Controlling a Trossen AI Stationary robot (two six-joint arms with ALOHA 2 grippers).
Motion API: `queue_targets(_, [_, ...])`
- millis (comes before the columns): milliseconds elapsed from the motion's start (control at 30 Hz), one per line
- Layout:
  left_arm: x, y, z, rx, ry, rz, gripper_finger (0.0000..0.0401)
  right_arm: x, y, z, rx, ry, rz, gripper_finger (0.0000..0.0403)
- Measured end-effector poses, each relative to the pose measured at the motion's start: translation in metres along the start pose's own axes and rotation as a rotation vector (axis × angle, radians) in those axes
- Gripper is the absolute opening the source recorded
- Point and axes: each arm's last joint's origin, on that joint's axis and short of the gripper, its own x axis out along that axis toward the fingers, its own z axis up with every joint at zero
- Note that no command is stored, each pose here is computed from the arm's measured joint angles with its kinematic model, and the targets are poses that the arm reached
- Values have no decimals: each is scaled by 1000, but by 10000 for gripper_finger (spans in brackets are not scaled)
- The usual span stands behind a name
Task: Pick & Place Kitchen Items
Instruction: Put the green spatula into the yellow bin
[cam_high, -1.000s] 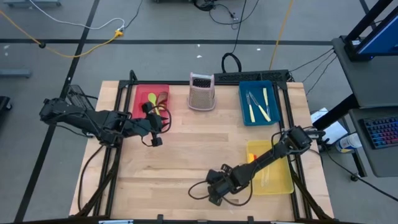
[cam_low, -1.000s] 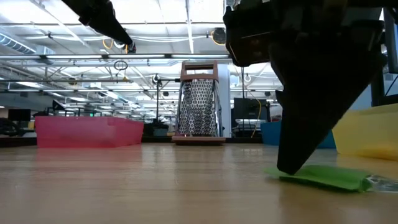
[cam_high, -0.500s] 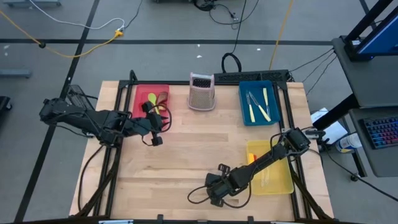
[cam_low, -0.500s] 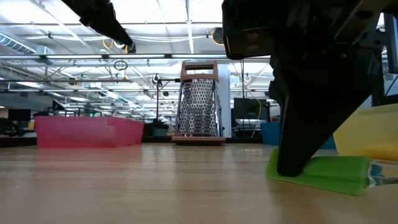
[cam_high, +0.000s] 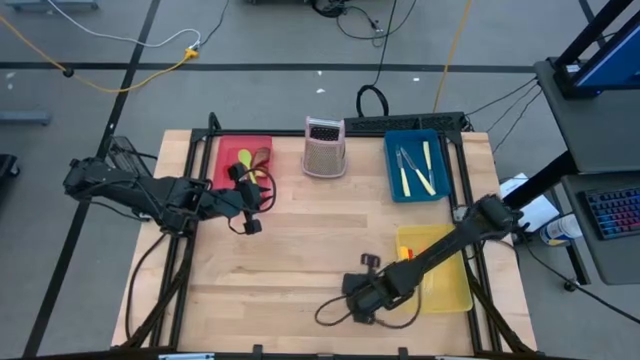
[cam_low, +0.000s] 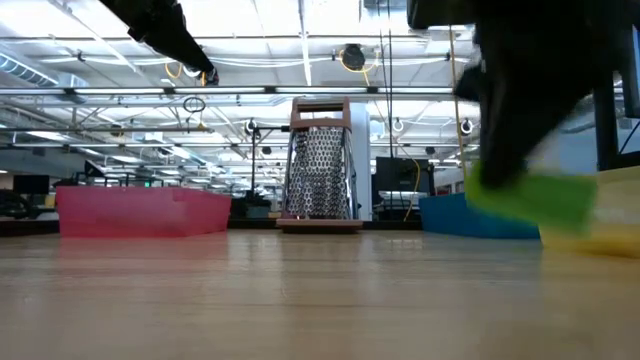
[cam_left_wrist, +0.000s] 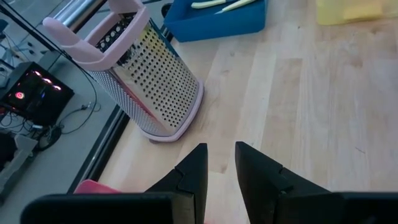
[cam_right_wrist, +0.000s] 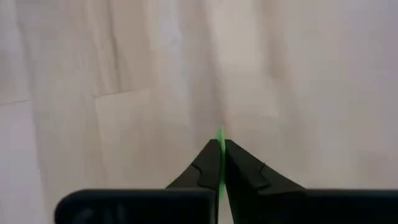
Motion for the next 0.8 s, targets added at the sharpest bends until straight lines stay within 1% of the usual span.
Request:
queue_targets(167, [0,0,0,-13,1,0,88,-53,-23,-7,37,21,-126,4])
queue_targets(300, [0,0,0,-18,1,0,88,-101,-38,-12,38,-59,-176,3])
queue_targets(433, [0,0,0,-19,0,0,88,-142,-60,-27,119,-145,-315,4])
queue_targets(500, [0,0,0,-19,1,0,88,-157,-68,-37,186,-143,-344,4])
queue_targets(567, [0,0,0,-16,1,0,88,-162,-74,-49,233,-87,-345,4])
queue_targets(600, [0,0,0,-15,1,0,88,-160,-75,-56,250,-66,-351,4])
queue_targets(667, [0,0,0,-15,1,0,88,-151,-78,-68,301,-40,-348,4])
queue_targets(800, [0,0,0,-14,1,0,88,-125,-84,-91,378,30,-282,4])
